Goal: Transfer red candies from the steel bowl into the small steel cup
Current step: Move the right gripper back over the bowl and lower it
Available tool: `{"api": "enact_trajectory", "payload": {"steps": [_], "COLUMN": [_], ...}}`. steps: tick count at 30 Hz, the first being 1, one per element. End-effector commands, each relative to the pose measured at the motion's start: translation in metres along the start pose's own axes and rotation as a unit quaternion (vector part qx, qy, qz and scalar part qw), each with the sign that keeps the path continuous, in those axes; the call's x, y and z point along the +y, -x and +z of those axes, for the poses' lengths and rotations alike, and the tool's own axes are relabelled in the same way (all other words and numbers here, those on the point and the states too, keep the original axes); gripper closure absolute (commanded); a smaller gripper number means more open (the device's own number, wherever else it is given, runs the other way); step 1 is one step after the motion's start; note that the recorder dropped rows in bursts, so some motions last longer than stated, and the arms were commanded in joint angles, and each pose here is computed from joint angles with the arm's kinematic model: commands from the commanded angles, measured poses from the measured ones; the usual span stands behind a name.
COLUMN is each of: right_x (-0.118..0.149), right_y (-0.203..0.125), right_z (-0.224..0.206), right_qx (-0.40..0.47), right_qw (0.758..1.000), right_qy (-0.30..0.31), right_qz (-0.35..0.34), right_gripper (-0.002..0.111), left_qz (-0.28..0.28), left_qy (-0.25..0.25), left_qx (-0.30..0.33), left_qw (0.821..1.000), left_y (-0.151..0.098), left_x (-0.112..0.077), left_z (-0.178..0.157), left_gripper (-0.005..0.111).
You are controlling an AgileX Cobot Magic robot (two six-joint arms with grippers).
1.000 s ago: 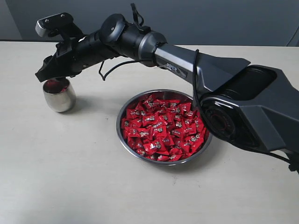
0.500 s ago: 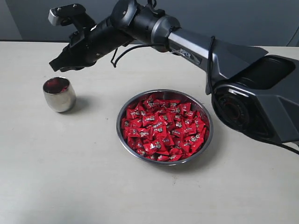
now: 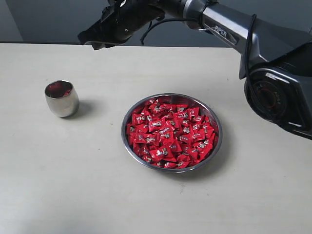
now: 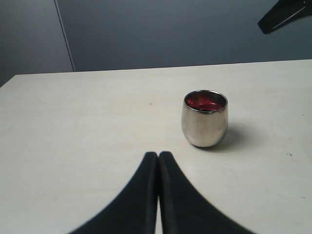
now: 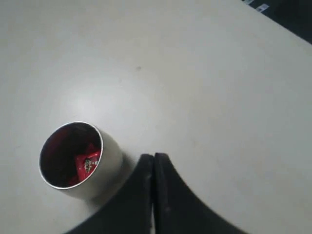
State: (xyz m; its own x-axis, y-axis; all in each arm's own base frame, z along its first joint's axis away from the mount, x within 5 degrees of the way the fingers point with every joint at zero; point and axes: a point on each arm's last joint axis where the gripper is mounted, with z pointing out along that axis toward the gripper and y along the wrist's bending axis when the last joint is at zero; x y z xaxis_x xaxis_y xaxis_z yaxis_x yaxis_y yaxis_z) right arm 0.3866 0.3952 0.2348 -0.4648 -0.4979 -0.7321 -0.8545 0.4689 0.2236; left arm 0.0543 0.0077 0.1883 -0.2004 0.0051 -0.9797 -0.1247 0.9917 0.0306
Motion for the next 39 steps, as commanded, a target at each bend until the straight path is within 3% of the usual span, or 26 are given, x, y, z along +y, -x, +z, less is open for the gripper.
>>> {"api": "enact_trajectory", "payload": {"steps": [1, 11, 14, 20, 24, 27, 31, 39], "right_x": [0.001, 0.023, 0.051, 0.051, 0.047, 0.033, 0.005, -0.019], "right_y": [0.013, 0.027, 0.032, 0.018, 0.010, -0.019, -0.064, -0.135], "right_z": [-0.014, -0.020, -0.012, -0.012, -0.037, -0.061, -0.091, -0.148], "right_qx": [-0.030, -0.063, -0.083, -0.067, -0.108, -0.098, -0.092, -0.065], "right_qw": [0.999, 0.995, 0.994, 0.995, 0.989, 0.986, 0.980, 0.967], "right_qy": [-0.027, -0.074, -0.074, -0.072, -0.096, -0.129, -0.175, -0.245], "right_qz": [0.000, 0.023, -0.016, -0.027, -0.025, -0.042, -0.008, 0.009], "right_gripper": [0.109, 0.109, 0.109, 0.109, 0.109, 0.109, 0.109, 0.109], "left_qz": [-0.002, -0.002, -0.002, -0.002, -0.002, -0.002, -0.002, -0.002], "left_qy": [0.000, 0.000, 0.000, 0.000, 0.000, 0.000, 0.000, 0.000], "left_qx": [-0.001, -0.001, -0.001, -0.001, -0.001, -0.001, -0.001, -0.001], "left_qw": [1.000, 1.000, 1.000, 1.000, 1.000, 1.000, 1.000, 1.000], "left_y": [-0.001, -0.001, -0.001, -0.001, -0.001, -0.001, -0.001, -0.001], "left_x": [0.000, 0.000, 0.000, 0.000, 0.000, 0.000, 0.000, 0.000], "left_z": [0.000, 0.000, 0.000, 0.000, 0.000, 0.000, 0.000, 0.000], "left_gripper": [0.106, 0.106, 0.106, 0.106, 0.106, 0.106, 0.106, 0.106]}}
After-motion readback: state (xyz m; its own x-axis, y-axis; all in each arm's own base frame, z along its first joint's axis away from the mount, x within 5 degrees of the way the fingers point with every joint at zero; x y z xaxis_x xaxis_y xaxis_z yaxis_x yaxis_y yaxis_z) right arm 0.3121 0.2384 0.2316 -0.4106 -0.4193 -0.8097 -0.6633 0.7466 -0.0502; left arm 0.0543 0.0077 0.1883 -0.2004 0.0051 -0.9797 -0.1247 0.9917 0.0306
